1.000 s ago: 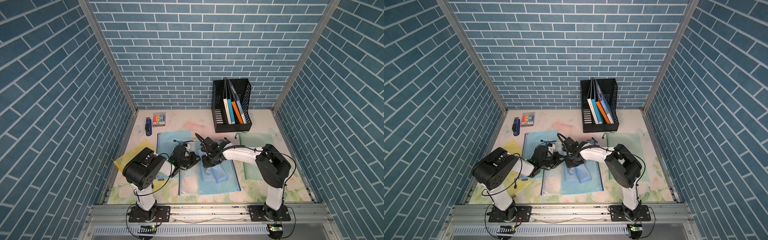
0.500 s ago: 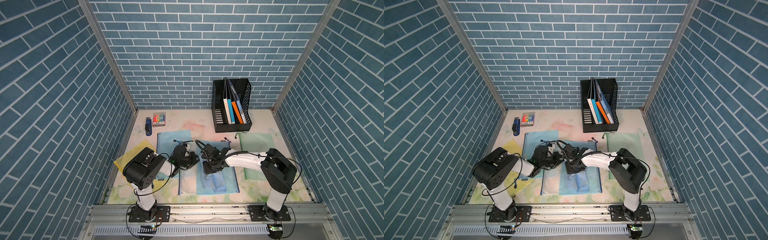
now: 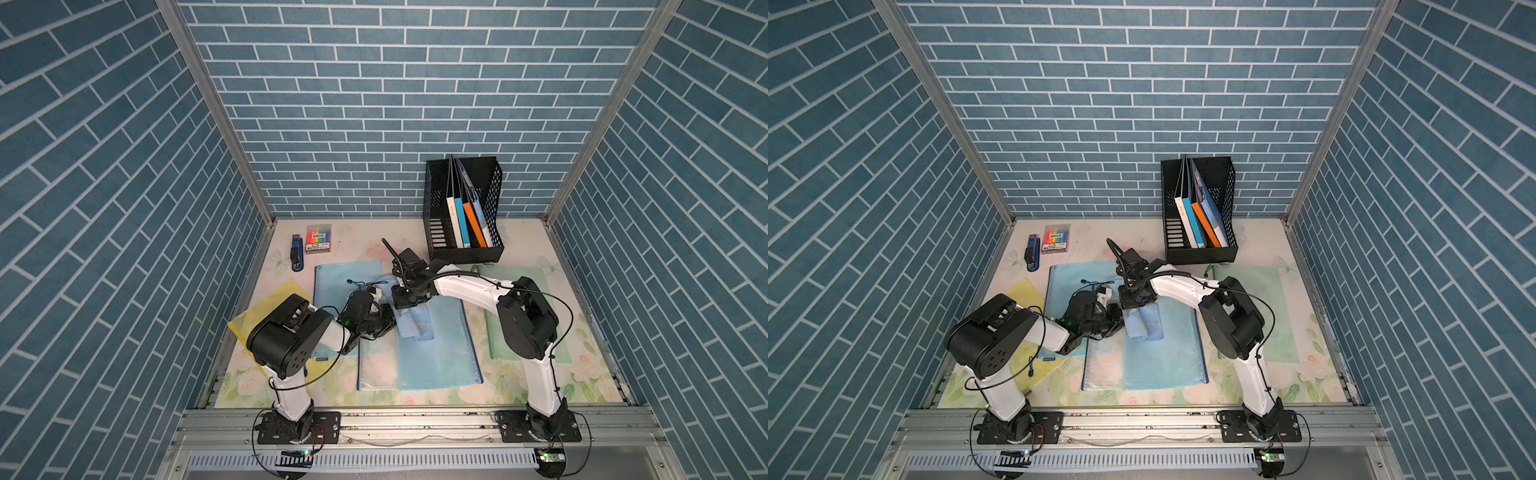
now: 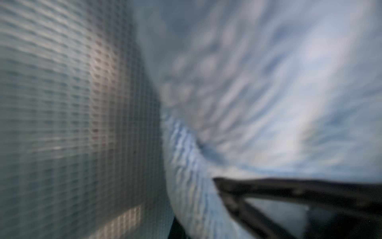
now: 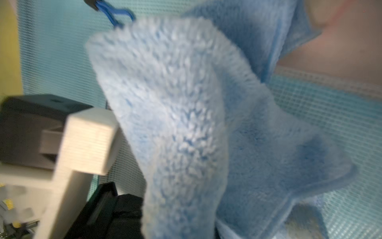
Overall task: Wipe the document bag
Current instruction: Wipe the dirt from the document bag.
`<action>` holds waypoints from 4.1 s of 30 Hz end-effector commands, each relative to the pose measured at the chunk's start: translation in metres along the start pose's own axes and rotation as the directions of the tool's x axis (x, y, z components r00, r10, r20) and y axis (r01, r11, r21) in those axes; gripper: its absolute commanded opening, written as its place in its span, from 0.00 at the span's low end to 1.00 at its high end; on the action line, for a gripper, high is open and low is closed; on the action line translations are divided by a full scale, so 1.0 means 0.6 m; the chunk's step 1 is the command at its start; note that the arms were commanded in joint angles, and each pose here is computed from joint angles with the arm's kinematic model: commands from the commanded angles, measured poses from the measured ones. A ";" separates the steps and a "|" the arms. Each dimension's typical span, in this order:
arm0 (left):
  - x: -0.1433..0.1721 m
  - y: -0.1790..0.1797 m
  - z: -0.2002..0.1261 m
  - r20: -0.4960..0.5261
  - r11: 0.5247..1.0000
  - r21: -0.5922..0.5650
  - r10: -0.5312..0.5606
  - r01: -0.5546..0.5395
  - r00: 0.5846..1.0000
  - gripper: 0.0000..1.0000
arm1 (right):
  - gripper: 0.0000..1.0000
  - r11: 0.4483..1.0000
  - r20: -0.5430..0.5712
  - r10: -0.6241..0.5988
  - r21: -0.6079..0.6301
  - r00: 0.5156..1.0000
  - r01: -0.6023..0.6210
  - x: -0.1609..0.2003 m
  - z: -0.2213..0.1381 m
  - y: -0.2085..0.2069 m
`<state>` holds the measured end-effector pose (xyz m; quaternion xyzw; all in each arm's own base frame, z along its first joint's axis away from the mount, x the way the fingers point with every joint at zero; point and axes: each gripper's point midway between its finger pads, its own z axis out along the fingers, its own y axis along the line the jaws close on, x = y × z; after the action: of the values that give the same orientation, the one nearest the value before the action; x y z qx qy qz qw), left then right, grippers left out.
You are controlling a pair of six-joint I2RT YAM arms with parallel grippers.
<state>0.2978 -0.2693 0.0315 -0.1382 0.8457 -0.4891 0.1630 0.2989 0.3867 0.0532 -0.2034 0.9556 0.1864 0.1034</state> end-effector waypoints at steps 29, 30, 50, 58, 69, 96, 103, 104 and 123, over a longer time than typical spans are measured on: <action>-0.036 -0.020 0.008 0.090 1.000 0.017 -0.006 0.004 0.996 0.00 | 0.00 0.995 -0.181 -0.092 -0.041 0.979 0.086 0.259 -0.019 0.078; -0.036 -0.022 0.008 0.090 1.000 0.019 -0.006 0.004 0.996 0.00 | 0.00 0.994 -0.189 -0.100 -0.056 0.977 0.091 0.266 -0.019 0.085; -0.030 -0.032 -0.012 0.096 0.999 0.043 -0.005 0.001 0.995 0.00 | 0.00 0.998 -0.020 0.062 -0.012 0.998 -0.062 0.167 -0.058 -0.011; -0.032 -0.035 -0.013 0.104 0.998 0.059 -0.009 0.003 0.994 0.00 | 0.00 0.980 -0.169 -0.097 -0.186 0.981 0.065 0.256 -0.020 0.085; -0.030 -0.026 -0.012 0.098 0.997 0.062 -0.046 0.040 0.994 0.00 | 0.00 0.967 -0.263 -0.034 -0.252 0.964 -0.035 0.337 -0.011 0.114; -0.019 -0.049 -0.015 0.052 0.995 0.095 0.029 -0.034 0.998 0.00 | 0.00 0.953 0.052 0.255 0.154 0.966 -0.260 0.168 -0.137 -0.149; -0.019 -0.053 -0.013 0.045 0.994 0.104 0.035 -0.040 0.998 0.00 | 0.00 0.988 -0.036 0.146 0.052 0.989 -0.144 0.139 -0.065 -0.029; -0.019 -0.054 -0.013 0.045 0.994 0.105 0.036 -0.040 0.998 0.00 | 0.00 0.990 -0.041 0.137 0.036 0.990 -0.136 0.137 -0.056 -0.015; -0.025 -0.045 -0.019 0.040 0.995 0.090 0.037 -0.041 0.999 0.00 | 0.00 0.905 0.033 0.280 0.324 0.959 -0.275 0.189 -0.135 -0.225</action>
<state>0.3049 -0.2652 0.0504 -0.1407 0.8268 -0.5128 0.1833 0.2477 0.2145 0.0481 -0.0348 0.9925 0.0700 0.0942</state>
